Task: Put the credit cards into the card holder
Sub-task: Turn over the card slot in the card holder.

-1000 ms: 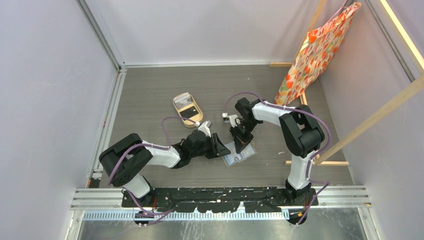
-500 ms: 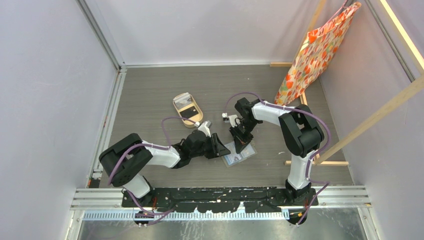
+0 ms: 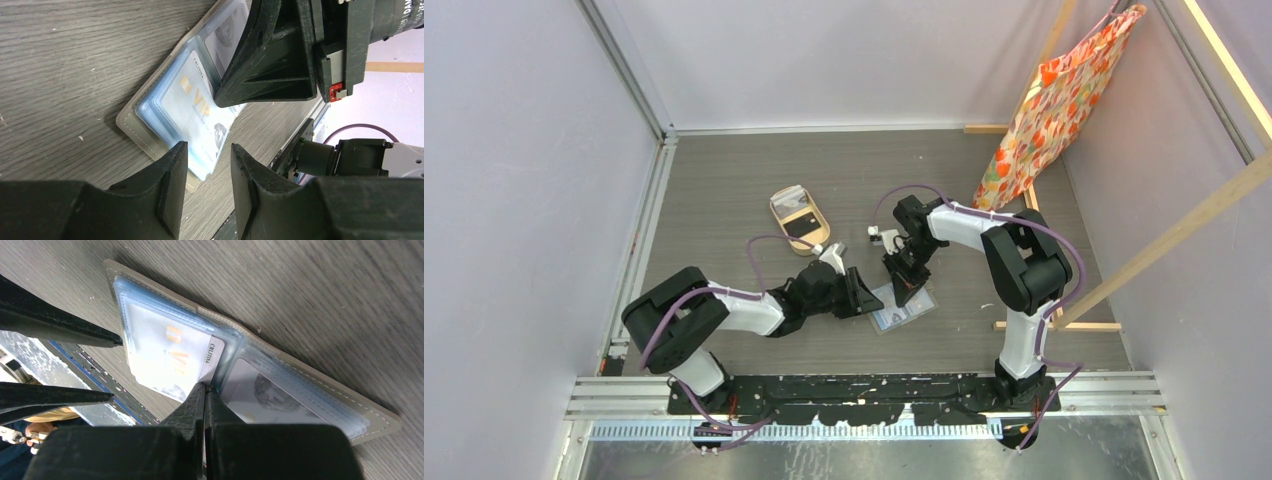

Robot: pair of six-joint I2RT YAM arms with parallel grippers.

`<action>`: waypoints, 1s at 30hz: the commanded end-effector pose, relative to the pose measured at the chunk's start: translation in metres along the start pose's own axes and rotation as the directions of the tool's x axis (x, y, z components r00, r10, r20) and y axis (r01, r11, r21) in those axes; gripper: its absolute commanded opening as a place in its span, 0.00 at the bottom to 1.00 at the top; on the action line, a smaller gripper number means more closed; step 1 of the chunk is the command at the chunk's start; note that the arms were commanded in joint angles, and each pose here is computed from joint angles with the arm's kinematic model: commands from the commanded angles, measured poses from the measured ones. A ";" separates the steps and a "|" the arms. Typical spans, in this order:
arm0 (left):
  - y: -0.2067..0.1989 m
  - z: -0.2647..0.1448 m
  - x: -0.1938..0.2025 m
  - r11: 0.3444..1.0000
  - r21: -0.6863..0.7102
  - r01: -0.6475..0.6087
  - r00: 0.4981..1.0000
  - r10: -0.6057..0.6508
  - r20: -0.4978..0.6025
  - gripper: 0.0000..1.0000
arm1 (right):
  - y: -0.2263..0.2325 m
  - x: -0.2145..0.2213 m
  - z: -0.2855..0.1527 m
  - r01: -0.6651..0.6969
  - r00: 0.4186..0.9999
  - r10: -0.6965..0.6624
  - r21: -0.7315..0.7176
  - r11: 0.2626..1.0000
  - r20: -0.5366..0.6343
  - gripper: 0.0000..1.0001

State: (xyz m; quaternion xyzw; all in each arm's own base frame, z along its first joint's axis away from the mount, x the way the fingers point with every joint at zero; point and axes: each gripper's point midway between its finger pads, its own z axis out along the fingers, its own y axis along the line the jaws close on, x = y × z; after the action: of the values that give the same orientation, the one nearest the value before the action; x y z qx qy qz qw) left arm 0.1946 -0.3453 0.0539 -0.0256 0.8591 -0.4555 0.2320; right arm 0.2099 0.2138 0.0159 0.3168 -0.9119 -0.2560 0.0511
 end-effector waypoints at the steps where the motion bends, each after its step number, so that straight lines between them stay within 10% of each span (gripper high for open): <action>1: -0.004 -0.005 -0.005 1.000 0.007 -0.004 1.000 0.004 0.029 0.38 | -0.006 -0.006 -0.001 0.020 1.000 -0.020 0.036 0.999 0.007 0.03; 30: -0.011 0.005 -0.007 0.999 0.033 -0.008 1.000 0.007 0.029 0.39 | -0.006 -0.006 -0.001 0.021 1.000 -0.021 0.035 0.999 0.004 0.03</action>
State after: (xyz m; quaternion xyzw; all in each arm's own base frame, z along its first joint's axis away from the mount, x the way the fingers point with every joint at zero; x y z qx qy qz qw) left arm 0.1935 -0.3422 0.0455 -0.0286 0.8656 -0.4449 0.2278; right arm 0.2101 0.2137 0.0158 0.3169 -0.9120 -0.2555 0.0508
